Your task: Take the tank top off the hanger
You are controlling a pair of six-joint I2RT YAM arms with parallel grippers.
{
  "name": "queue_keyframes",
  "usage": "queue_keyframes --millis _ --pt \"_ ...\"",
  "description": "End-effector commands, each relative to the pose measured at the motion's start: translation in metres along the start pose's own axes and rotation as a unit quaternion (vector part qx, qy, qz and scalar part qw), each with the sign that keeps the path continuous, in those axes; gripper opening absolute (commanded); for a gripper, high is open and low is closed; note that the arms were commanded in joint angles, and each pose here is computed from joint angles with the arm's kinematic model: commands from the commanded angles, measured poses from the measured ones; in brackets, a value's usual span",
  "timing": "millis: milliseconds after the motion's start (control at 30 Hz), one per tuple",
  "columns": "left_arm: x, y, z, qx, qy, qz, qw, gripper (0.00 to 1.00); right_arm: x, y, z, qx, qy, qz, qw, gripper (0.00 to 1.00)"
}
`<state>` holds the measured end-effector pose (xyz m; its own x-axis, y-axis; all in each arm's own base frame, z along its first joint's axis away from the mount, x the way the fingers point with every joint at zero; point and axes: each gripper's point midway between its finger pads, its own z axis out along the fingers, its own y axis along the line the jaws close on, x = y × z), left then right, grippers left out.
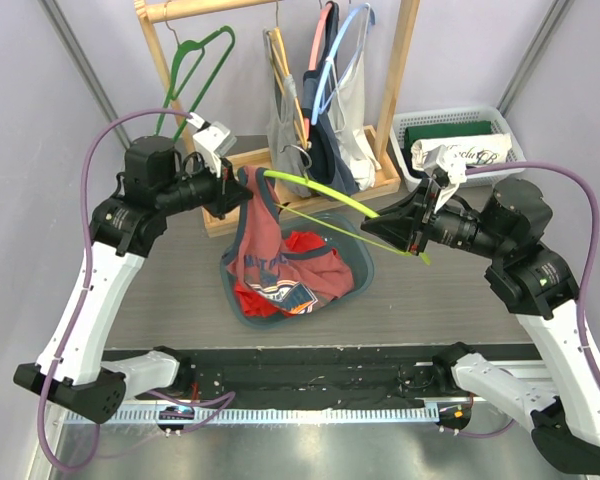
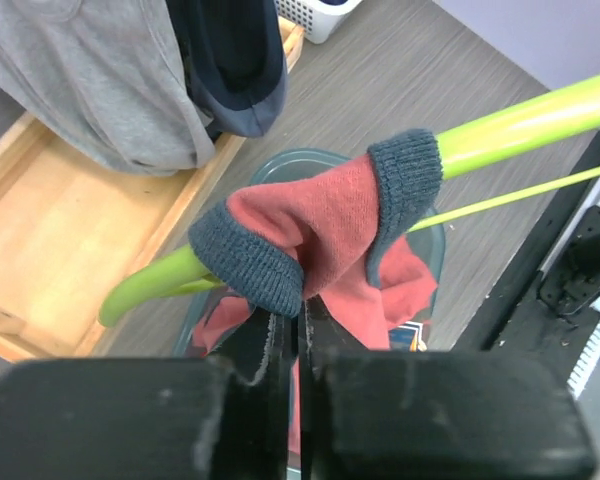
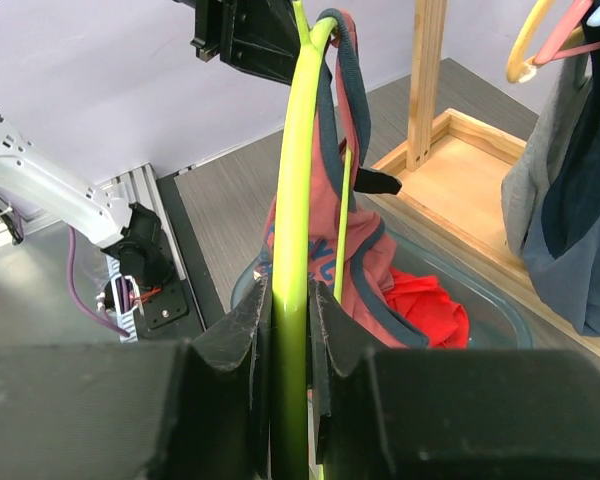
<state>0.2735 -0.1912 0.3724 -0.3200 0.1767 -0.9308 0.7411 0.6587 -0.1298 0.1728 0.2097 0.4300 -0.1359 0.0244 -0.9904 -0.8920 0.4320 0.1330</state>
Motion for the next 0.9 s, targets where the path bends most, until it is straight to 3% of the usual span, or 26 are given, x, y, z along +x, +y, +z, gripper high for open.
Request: queue_keyframes --millis 0,200,433,600,867 --pt "-0.032 -0.004 -0.010 0.006 -0.048 0.020 0.999 0.00 -0.039 0.010 -0.009 -0.003 -0.064 -0.048 0.997 0.01" --pt "-0.069 -0.003 -0.029 -0.007 -0.089 0.017 0.996 0.00 -0.030 0.009 -0.014 0.006 -0.051 -0.046 0.998 0.01" --pt "-0.109 0.023 -0.042 -0.080 -0.131 0.007 0.988 0.00 -0.011 0.024 -0.037 0.010 -0.024 -0.047 0.999 0.01" --pt "-0.099 0.043 -0.030 -0.115 -0.112 -0.004 0.987 0.00 -0.021 0.054 -0.077 0.012 -0.043 -0.070 0.997 0.01" --pt "-0.049 0.039 -0.004 -0.069 -0.051 0.000 0.996 0.00 -0.071 0.088 -0.136 0.052 -0.119 -0.115 0.985 0.01"
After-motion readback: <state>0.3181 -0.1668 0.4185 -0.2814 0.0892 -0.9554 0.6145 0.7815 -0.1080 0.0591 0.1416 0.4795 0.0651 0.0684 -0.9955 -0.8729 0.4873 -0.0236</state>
